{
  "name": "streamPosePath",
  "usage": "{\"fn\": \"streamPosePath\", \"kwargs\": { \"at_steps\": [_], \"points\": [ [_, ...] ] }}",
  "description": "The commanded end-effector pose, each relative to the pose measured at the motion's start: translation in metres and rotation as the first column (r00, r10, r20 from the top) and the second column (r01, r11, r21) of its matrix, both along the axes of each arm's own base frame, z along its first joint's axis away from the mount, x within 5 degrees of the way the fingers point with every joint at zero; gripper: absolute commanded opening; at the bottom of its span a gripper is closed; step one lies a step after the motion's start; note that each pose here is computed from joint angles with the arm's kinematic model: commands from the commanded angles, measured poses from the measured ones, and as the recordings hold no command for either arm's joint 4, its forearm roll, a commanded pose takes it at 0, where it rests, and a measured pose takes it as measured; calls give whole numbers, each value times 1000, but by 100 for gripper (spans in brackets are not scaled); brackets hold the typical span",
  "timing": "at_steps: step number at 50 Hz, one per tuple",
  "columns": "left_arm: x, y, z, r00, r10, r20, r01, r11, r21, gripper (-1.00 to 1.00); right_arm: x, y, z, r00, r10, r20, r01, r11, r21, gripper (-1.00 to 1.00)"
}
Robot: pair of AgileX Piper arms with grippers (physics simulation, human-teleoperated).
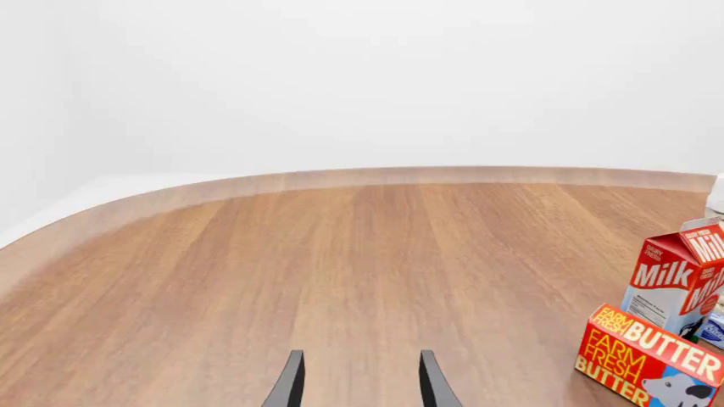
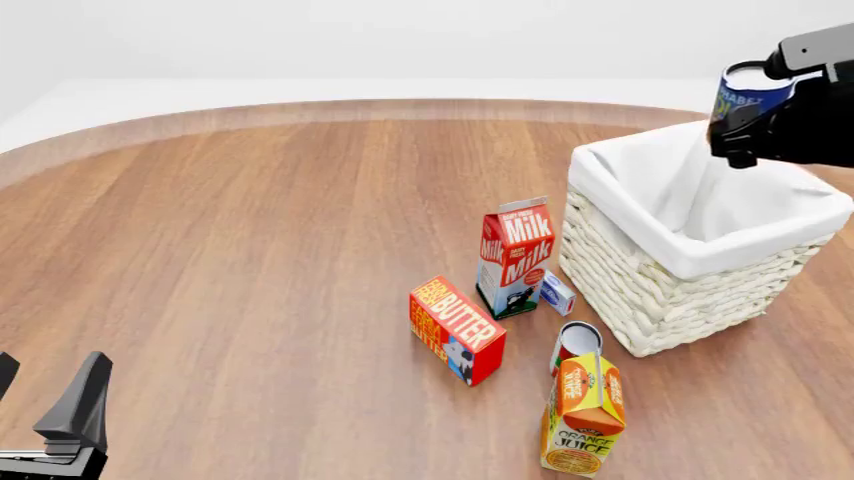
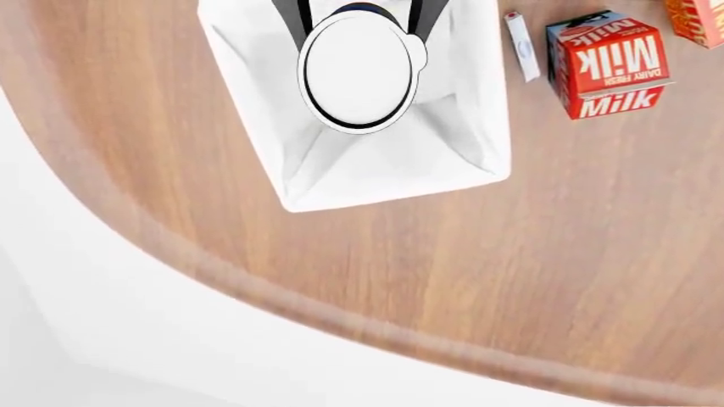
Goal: Pick up the alphabet soup, and put it in the basket.
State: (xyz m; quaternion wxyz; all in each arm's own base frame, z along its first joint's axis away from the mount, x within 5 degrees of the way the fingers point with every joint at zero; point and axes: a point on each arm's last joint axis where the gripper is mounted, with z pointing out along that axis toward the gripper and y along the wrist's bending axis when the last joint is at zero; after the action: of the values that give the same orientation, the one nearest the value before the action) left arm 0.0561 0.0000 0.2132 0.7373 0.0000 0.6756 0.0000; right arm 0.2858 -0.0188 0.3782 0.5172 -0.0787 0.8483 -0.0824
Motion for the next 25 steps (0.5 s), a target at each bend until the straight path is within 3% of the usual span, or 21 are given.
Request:
{"fn": "streamPosePath", "kwargs": {
  "at_steps": [1, 25],
  "points": [
    [0, 0, 0, 1000, 0, 0, 0, 1000, 0, 100, 8, -1, -4, 1000, -11, -5, 11, 1000, 16, -100],
    [0, 0, 0, 1000, 0, 0, 0, 1000, 0, 100, 28, -3, -28, 998, -11, -63, 12, 1000, 16, -100]
  ]
}}
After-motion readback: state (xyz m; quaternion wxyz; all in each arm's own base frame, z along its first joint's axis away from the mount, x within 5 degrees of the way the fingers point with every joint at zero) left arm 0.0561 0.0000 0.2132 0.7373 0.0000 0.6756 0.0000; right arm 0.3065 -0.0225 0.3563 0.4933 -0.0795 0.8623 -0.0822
